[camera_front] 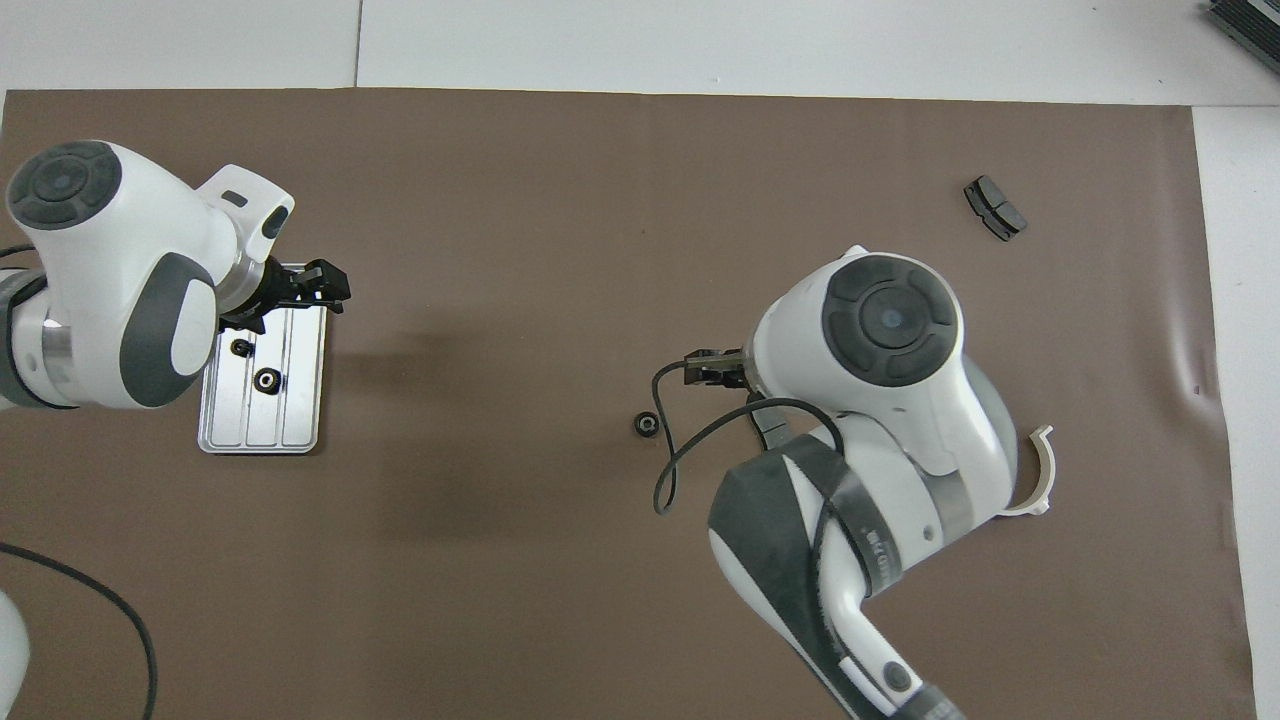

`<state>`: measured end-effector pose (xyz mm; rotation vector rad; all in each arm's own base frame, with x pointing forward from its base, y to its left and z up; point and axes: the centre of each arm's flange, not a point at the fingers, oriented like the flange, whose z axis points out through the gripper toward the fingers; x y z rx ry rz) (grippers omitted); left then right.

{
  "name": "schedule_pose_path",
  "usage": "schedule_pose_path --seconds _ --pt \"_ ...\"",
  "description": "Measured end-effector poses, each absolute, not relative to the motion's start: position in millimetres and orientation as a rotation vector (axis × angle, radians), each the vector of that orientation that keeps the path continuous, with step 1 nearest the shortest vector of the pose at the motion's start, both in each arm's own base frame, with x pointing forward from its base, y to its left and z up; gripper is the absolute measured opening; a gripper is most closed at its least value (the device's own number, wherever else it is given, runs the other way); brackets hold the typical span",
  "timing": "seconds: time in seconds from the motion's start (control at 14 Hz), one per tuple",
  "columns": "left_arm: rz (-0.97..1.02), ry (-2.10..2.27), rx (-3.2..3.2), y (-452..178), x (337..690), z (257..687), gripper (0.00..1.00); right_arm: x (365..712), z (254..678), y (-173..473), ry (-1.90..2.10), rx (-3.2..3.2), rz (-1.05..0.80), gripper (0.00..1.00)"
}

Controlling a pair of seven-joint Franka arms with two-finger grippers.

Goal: Place bearing gear from tray to pile

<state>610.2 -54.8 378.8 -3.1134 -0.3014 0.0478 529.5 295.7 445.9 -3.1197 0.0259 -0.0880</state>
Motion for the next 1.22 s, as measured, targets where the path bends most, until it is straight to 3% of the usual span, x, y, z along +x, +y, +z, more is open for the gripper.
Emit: schedule_pose_path --seconds 0.29,0.72,1.07,1.15,1.22 --pt "0.007 -0.188 -3.130 12 589 350 0.92 522 395 348 0.016 -3.102 -0.121 1.00" --pt "-0.011 -0.191 -3.135 12 547 311 0.85 506 308 390 -0.044 -3.111 -0.102 1.00" --pt "-0.009 -0.199 -3.136 6 538 301 0.79 494 281 382 -0.049 -3.147 -0.034 1.00" --pt "-0.011 -0.200 -3.136 6 536 298 0.72 492 279 380 -0.049 -3.151 -0.026 1.00" --pt "-0.014 -0.200 -3.136 6 535 297 0.72 491 278 379 -0.049 -3.153 -0.022 1.00"
